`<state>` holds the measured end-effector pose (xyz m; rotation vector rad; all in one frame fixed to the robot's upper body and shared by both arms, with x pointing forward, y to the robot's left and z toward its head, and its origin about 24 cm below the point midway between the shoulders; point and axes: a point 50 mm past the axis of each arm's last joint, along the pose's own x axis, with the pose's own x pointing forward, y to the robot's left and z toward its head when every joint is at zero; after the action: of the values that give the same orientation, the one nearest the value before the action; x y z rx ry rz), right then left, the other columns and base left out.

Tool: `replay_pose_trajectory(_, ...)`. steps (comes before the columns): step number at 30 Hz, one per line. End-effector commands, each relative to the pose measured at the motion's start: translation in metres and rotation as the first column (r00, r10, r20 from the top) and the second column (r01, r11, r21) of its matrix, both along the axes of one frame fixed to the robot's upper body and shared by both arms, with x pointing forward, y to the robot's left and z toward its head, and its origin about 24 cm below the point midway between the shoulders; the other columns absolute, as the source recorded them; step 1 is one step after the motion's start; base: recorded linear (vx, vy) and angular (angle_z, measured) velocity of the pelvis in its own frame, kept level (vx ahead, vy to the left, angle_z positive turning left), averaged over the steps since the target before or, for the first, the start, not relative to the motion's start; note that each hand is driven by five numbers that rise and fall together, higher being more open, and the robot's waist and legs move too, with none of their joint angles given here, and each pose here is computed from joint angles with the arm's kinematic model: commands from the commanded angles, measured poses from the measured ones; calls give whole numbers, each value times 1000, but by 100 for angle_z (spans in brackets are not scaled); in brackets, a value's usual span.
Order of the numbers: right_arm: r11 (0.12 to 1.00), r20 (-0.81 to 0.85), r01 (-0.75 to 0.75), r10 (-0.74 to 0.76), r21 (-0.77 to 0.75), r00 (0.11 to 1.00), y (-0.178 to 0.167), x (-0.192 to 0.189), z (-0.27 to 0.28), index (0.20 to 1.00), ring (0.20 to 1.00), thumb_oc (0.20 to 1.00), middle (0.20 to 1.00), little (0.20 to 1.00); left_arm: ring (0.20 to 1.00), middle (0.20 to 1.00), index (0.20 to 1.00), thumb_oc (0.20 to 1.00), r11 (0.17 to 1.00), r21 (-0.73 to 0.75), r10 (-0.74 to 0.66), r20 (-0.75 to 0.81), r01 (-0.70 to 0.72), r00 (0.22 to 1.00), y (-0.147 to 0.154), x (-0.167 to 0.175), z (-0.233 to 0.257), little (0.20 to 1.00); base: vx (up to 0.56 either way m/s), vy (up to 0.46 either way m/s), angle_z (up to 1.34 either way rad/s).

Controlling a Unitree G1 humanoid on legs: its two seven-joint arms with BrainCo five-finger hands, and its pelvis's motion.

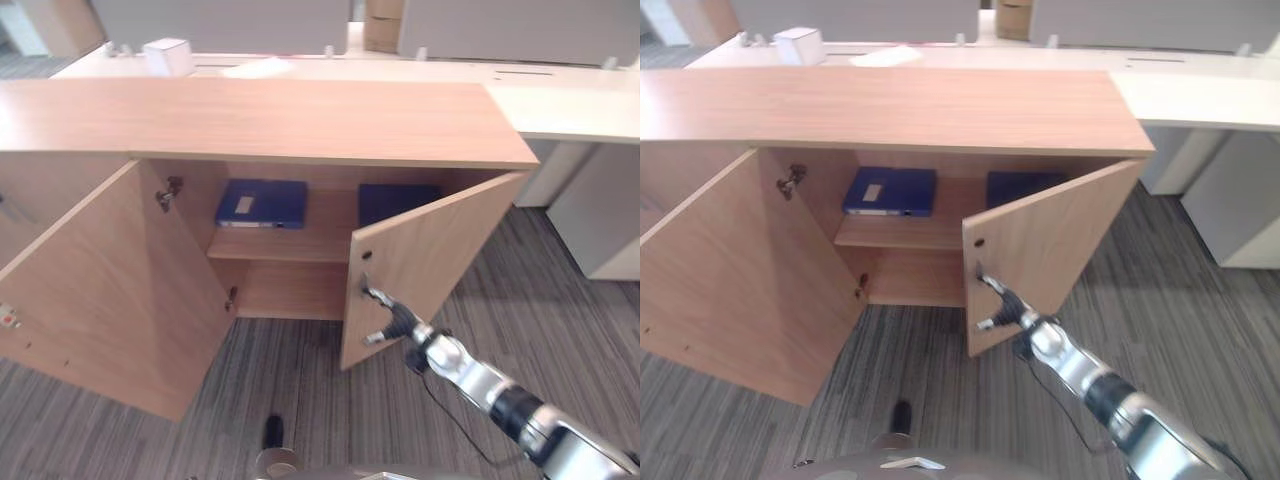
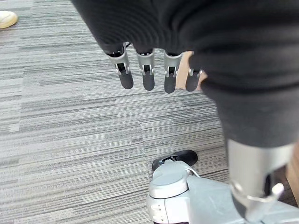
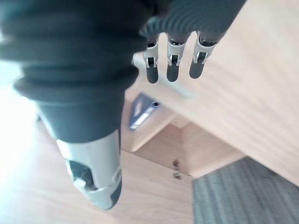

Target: Put the empty folder in the office cabinet

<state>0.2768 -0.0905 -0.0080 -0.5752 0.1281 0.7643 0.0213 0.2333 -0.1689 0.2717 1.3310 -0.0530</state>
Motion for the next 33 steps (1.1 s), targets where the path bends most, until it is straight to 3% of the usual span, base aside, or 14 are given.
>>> replay_pose_trajectory(1, 1000, 129, 29, -29, 1, 991, 1, 31, 26, 1000, 1000, 1000, 1000, 1000, 1000, 1000, 1000, 1000, 991, 114, -79, 21, 76, 997, 27, 25, 8, 1000, 17, 60, 32)
replay_pose_trajectory(5, 967, 127, 253, -250, -14, 960, -15, 61, 27, 1000, 1000, 1000, 1000, 1000, 1000, 1000, 1000, 1000, 987, 150, -70, 61, 61, 996, 37, 38, 13, 1000, -1, 51, 31)
replay_pose_trajectory(10, 907, 74, 418, -415, -48, 907, -42, 65, 13, 1000, 1000, 1000, 1000, 1000, 1000, 1000, 1000, 1000, 979, 199, -55, 101, 34, 993, 50, 53, 20, 1000, 0, 17, 16)
replay_pose_trajectory(11, 893, 19, 440, -440, -98, 898, -51, 49, -9, 1000, 1000, 1000, 1000, 1000, 1000, 1000, 1000, 1000, 962, 269, 5, 133, -41, 991, 74, 61, 30, 1000, 0, 0, 0)
replay_pose_trajectory(13, 893, 18, 439, -440, -98, 898, -51, 49, -9, 1000, 1000, 1000, 1000, 1000, 1000, 1000, 1000, 1000, 962, 270, 5, 133, -41, 991, 74, 61, 30, 1000, -7, -26, 0)
replay_pose_trajectory(14, 902, -34, 404, -413, -155, 910, -57, 29, -30, 1000, 1000, 1000, 1000, 1000, 1000, 1000, 1000, 1000, 936, 330, 70, 154, -119, 986, 101, 61, 43, 1000, -21, -89, -3)
replay_pose_trajectory(17, 907, -148, 361, -396, -219, 906, -74, -15, -65, 1000, 1000, 1000, 1000, 1000, 1000, 1000, 1000, 1000, 896, 397, 134, 188, -200, 973, 138, 56, 64, 1000, -70, -145, -7)
replay_pose_trajectory(18, 883, -165, 402, -446, -241, 880, -96, -36, -74, 1000, 1000, 1000, 1000, 1000, 1000, 1000, 1000, 1000, 892, 403, 153, 158, -205, 976, 138, -2, 61, 1000, -161, -176, -14)
replay_pose_trajectory(21, 884, -255, 395, -454, -249, 854, -92, -77, -98, 1000, 1000, 1000, 1000, 1000, 1000, 1000, 1000, 1000, 905, 399, 46, 254, -148, 966, 99, 55, 45, 1000, -177, -174, -8)
replay_pose_trajectory(23, 845, -285, 434, -519, -312, 806, -111, -101, -110, 1000, 1000, 1000, 1000, 1000, 1000, 1000, 1000, 1000, 928, 326, 63, 341, -181, 938, 75, 67, 41, 1000, -177, -71, 33)
replay_pose_trajectory(28, 800, -359, 414, -576, -435, 735, -136, -153, -128, 1000, 1000, 1000, 1000, 1000, 1000, 1000, 1000, 1000, 957, 235, 56, 418, -168, 907, 50, 68, 39, 1000, -208, 52, 30)
replay_pose_trajectory(33, 761, -403, 424, -630, -491, 664, -145, -177, -136, 1000, 1000, 1000, 1000, 1000, 1000, 1000, 1000, 1000, 954, 207, 103, 446, -215, 889, 46, 60, 40, 1000, -97, 200, 9)
